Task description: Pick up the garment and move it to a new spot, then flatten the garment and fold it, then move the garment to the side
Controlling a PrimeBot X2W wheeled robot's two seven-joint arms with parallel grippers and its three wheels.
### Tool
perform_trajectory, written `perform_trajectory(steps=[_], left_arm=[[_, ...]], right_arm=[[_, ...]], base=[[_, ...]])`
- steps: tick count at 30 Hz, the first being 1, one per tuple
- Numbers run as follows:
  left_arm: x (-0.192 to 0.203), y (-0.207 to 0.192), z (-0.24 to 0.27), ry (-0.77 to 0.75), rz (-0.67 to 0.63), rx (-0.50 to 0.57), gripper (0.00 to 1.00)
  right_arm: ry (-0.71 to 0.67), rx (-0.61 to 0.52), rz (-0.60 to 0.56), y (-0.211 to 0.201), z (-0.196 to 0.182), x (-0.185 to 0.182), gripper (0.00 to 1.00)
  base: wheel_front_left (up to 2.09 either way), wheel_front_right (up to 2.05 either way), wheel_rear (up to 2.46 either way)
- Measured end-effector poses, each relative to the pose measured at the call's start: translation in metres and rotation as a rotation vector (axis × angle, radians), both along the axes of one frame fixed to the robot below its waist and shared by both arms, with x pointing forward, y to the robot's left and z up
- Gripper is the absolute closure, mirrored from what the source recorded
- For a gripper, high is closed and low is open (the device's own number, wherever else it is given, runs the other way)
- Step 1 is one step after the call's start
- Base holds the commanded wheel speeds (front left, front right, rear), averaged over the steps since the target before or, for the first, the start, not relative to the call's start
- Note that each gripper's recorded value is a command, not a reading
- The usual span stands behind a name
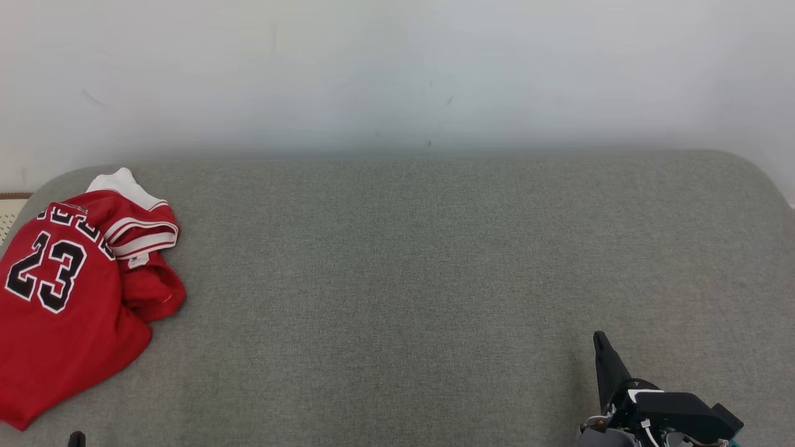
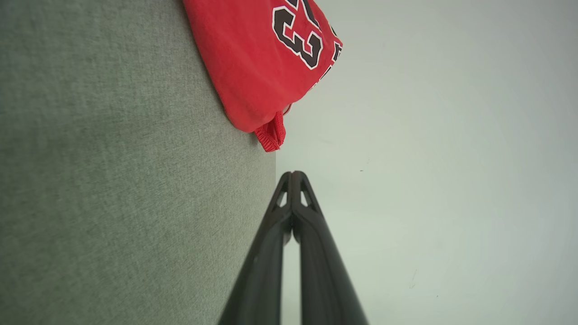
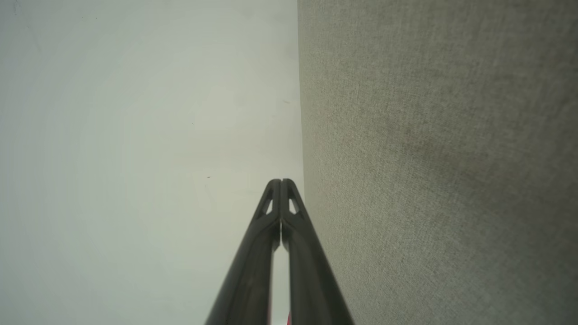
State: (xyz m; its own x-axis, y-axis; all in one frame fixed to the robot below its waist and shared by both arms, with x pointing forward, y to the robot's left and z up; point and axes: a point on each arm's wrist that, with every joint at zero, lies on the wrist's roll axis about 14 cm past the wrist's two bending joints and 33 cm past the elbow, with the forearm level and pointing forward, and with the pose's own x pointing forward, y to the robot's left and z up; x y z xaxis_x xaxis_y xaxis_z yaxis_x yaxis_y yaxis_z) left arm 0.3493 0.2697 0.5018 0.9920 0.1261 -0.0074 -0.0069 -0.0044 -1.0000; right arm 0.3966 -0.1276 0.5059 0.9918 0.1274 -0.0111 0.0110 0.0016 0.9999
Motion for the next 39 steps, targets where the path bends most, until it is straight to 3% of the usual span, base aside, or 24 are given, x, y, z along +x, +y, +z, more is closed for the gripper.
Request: perform_trajectory(steps=[18, 19, 24, 28, 39], left_arm=[[0.0, 0.0, 0.0, 0.0, 0.0, 0.0, 1.0], [0.0, -0.001, -0.002, 0.005, 0.0, -0.003, 0.0], [-0.003, -0.008, -0.017, 0.044, 0.002, -0.038, 0.0], [-0.001, -0.012, -0.017, 0.049, 0.005, -0.025, 0.0], [0.003, -0.016, -0.012, 0.064, 0.016, 0.113, 0.0]], right_arm=[[0.0, 0.0, 0.0, 0.0, 0.0, 0.0, 1.0], [0.008, -0.001, -0.001, 0.0, -0.003, -0.001, 0.0], [0.087, -0.009, -0.009, -0.003, -0.03, -0.014, 0.0], [0.074, -0.029, -0.012, -0.003, -0.027, -0.014, 0.0], [0.011, -0.161, -0.016, -0.003, -0.014, -0.012, 0.0]], base=[[0.0, 0.0, 0.0], [0.0, 0.0, 0.0], [0.0, 0.0, 0.0], [0.0, 0.0, 0.0], [0.0, 0.0, 0.0]])
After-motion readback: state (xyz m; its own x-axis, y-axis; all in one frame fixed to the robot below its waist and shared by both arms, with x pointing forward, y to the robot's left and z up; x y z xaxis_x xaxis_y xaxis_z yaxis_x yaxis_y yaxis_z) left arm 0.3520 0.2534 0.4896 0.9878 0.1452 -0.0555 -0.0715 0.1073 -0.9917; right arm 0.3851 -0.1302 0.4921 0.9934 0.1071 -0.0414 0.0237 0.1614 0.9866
